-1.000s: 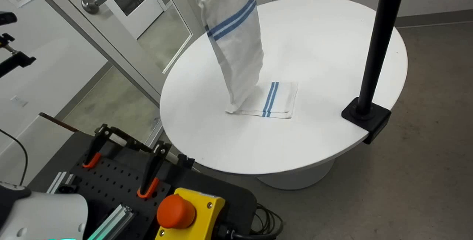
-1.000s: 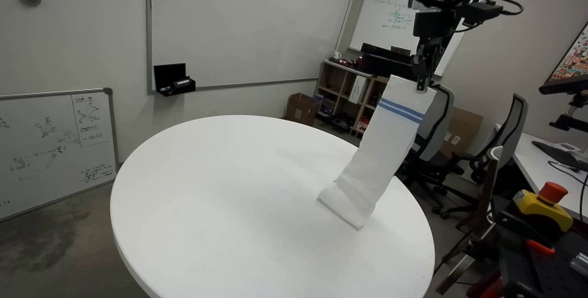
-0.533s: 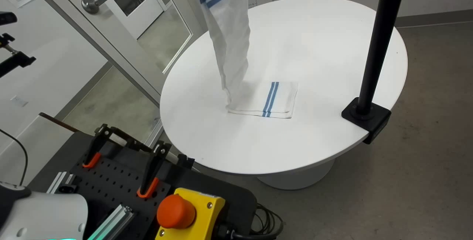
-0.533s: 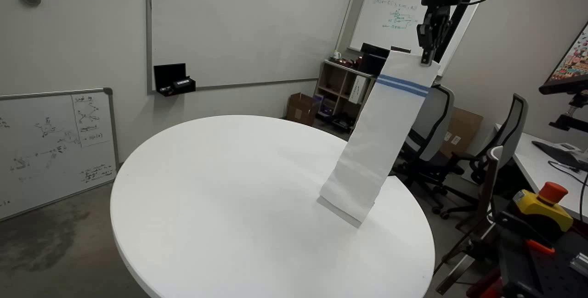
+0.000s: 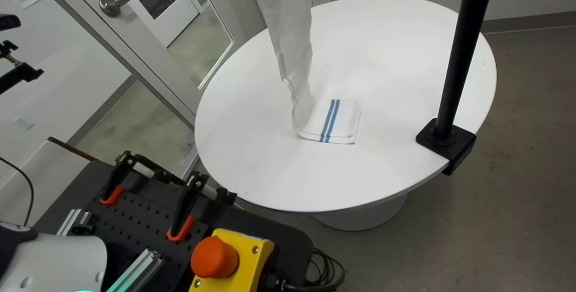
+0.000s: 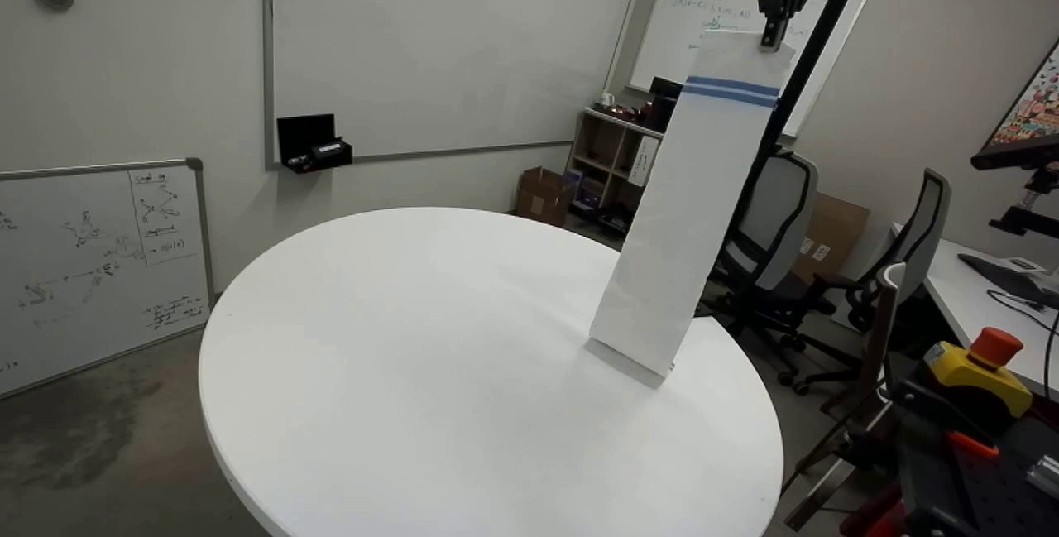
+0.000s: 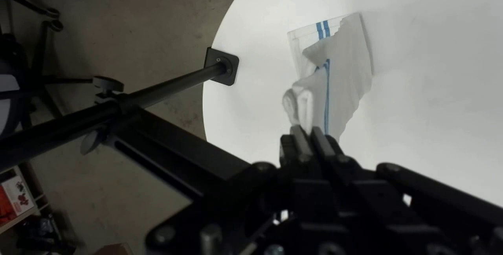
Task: Pick the cloth and hang it on the object
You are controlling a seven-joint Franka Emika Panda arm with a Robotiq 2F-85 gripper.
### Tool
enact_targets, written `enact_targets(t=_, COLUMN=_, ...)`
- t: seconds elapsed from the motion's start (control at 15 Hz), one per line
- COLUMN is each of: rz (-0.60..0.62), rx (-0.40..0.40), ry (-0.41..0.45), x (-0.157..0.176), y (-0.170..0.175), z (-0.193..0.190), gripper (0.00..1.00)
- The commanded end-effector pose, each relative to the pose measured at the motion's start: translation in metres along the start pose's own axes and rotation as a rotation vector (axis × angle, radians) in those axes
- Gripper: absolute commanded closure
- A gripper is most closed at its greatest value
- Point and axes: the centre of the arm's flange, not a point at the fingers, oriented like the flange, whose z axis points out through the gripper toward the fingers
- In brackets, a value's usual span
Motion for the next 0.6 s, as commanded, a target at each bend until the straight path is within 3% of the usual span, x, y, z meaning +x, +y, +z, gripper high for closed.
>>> enact_targets(t=0.0, rz=0.049, rx=-0.02, ry=0.015, x=0.018, y=0.011, z=-0.047, gripper=0.98)
enact_targets(t=0.53, rz=0.214, rx=0.0, ry=0.002, x=0.061, y=0.078, z=-0.108, gripper=0.98)
